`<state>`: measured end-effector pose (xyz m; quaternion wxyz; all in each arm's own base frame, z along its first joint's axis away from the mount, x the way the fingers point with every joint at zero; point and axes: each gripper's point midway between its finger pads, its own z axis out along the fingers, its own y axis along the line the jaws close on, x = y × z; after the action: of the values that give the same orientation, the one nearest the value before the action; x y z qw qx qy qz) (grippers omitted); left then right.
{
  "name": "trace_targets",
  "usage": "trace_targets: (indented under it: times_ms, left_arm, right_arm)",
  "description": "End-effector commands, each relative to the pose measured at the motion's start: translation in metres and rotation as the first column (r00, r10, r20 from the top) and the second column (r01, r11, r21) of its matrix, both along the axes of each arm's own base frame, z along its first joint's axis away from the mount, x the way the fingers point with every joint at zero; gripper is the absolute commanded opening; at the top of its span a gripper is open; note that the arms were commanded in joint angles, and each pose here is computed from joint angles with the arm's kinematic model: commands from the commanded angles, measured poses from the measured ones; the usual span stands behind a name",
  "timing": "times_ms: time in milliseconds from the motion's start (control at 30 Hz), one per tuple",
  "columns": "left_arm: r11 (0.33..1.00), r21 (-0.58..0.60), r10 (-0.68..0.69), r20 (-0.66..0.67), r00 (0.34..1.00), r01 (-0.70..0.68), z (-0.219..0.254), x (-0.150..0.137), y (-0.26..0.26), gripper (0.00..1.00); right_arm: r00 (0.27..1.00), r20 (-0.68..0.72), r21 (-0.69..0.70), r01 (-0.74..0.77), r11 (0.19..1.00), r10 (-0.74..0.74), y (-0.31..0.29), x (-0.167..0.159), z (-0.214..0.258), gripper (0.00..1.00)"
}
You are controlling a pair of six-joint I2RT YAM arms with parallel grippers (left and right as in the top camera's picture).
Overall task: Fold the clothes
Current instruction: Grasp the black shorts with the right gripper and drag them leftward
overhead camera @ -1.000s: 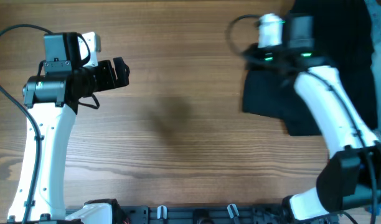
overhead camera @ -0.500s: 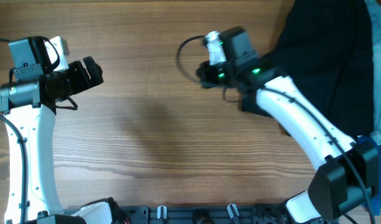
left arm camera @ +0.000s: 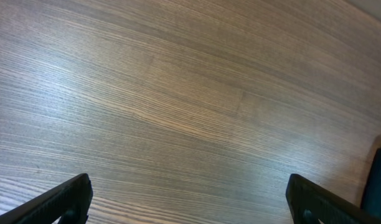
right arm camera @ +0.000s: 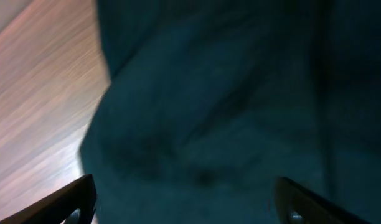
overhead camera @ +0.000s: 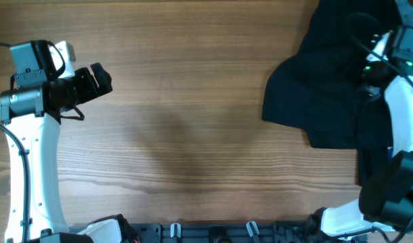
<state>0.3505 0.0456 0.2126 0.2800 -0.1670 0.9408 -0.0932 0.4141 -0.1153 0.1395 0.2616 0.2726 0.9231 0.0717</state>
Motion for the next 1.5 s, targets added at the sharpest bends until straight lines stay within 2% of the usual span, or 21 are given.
trace_targets:
  times_ms: [0, 233, 433, 500, 533, 567, 600, 633, 800, 900, 967, 1100, 1200, 1333, 1467]
  left_arm:
    - [1.0, -0.006, -0.007, 0.017, 1.0, 0.007, 0.006, 0.003, -0.001, 1.0]
    - [1.0, -0.01, -0.007, -0.002, 1.0, 0.007, 0.004, 0.0, -0.002, 1.0]
    - [1.0, -0.011, -0.007, -0.005, 1.0, 0.007, 0.003, -0.001, -0.002, 1.0]
    - [1.0, -0.011, -0.007, -0.005, 1.0, 0.007, 0.003, -0.001, -0.002, 1.0]
    - [1.0, -0.011, -0.007, -0.005, 1.0, 0.007, 0.003, -0.001, -0.002, 1.0]
    - [1.0, -0.011, -0.007, -0.005, 1.0, 0.007, 0.003, -0.001, -0.002, 1.0]
    - [1.0, -0.011, -0.007, -0.004, 1.0, 0.007, 0.003, -0.001, -0.002, 1.0]
    - [1.0, -0.011, -0.007, -0.005, 1.0, 0.007, 0.003, -0.001, -0.002, 1.0]
    - [1.0, -0.01, -0.006, -0.002, 1.0, 0.006, 0.004, -0.001, -0.002, 1.0]
    - [1.0, -0.006, -0.003, 0.012, 1.0, 0.003, 0.006, 0.002, 0.0, 1.0]
    - [1.0, 0.0, -0.003, 0.036, 0.999, 0.003, 0.01, 0.006, 0.001, 1.0]
    - [0.999, 0.04, 0.019, 0.06, 0.998, -0.022, 0.014, 0.01, 0.009, 1.0]
    - [0.994, 0.084, 0.065, 0.055, 0.996, -0.069, 0.014, 0.008, 0.024, 1.0]
    - [0.985, 0.105, 0.134, 0.065, 0.989, -0.14, 0.015, 0.005, 0.049, 1.0]
    - [0.975, 0.089, 0.196, 0.074, 0.978, -0.203, 0.017, 0.003, 0.064, 1.0]
  right_arm:
    - [0.998, -0.05, -0.055, 0.036, 0.998, -0.038, -0.034, 0.001, -0.03, 0.92]
    - [0.991, -0.097, -0.043, 0.093, 0.995, -0.097, -0.069, 0.008, -0.087, 0.92]
    - [0.993, -0.076, -0.022, 0.086, 0.996, -0.088, -0.07, 0.022, -0.11, 0.89]
    - [0.994, -0.077, -0.006, 0.077, 0.997, -0.078, -0.067, 0.024, -0.114, 0.74]
    - [0.995, -0.073, 0.011, 0.07, 0.998, -0.069, -0.064, 0.025, -0.115, 0.61]
    - [0.996, -0.063, 0.032, 0.059, 0.998, -0.057, -0.06, 0.027, -0.114, 0.34]
    - [0.998, -0.048, 0.054, 0.046, 0.997, -0.044, -0.056, 0.029, -0.112, 0.15]
    - [0.999, -0.03, 0.077, 0.032, 0.997, -0.03, -0.051, 0.032, -0.108, 0.04]
    - [0.997, 0.06, 0.175, -0.057, 0.983, 0.048, -0.024, 0.042, -0.08, 0.04]
    - [0.985, 0.109, 0.194, -0.151, 0.969, 0.132, 0.012, 0.047, -0.052, 0.04]
    - [0.964, 0.139, 0.189, -0.251, 0.949, 0.227, 0.057, 0.05, -0.031, 0.04]
    - [0.883, 0.168, 0.178, -0.465, 0.867, 0.439, 0.169, 0.05, -0.013, 0.04]
    - [0.824, 0.151, 0.152, -0.565, 0.811, 0.546, 0.249, 0.039, -0.016, 0.04]
    - [0.71, 0.191, 0.117, -0.702, 0.703, 0.678, 0.355, 0.012, -0.013, 0.04]
    - [0.603, 0.249, 0.113, -0.795, 0.595, 0.758, 0.436, -0.023, -0.008, 0.04]
